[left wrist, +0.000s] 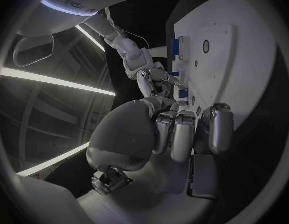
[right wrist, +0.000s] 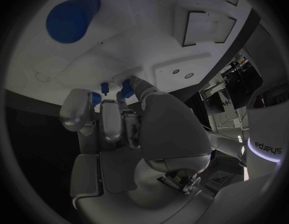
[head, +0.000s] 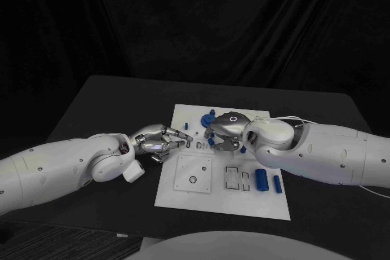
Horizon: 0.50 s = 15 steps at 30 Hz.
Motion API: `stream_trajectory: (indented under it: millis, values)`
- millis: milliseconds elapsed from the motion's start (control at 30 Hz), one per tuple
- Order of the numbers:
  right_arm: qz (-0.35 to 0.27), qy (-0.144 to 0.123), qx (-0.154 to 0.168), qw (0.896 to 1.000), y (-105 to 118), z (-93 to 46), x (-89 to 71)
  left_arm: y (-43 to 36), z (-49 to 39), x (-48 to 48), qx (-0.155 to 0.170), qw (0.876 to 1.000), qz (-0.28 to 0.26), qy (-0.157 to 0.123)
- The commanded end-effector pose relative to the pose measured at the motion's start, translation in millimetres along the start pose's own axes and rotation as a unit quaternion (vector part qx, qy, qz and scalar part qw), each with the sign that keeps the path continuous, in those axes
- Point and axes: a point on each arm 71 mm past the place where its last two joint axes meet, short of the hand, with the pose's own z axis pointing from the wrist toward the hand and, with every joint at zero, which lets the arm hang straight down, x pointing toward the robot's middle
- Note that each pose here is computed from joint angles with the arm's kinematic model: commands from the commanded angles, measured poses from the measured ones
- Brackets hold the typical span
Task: Assemble the parts on the task board
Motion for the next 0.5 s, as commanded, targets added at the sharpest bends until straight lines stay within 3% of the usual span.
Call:
stream_trajectory:
  millis: [33, 333, 500]
  values:
    - [-0.004, 0.003, 0.007, 1.000, -1, -0.6, 1.6, -1.4, 0.9, 0.9, 0.009, 1.000, -0.003, 0.000]
    - [0.000, -0.027, -0.001, 1.000, -3, -3.0, -2.2, -1.0, 1.0, 0.4, 0.008, 1.000, -0.002, 0.000]
    - [0.008, -0.075, -0.013, 0.997, -2, -10.0, -9.8, -1.2, 0.0, 0.3, 0.008, 1.000, -0.002, -0.003]
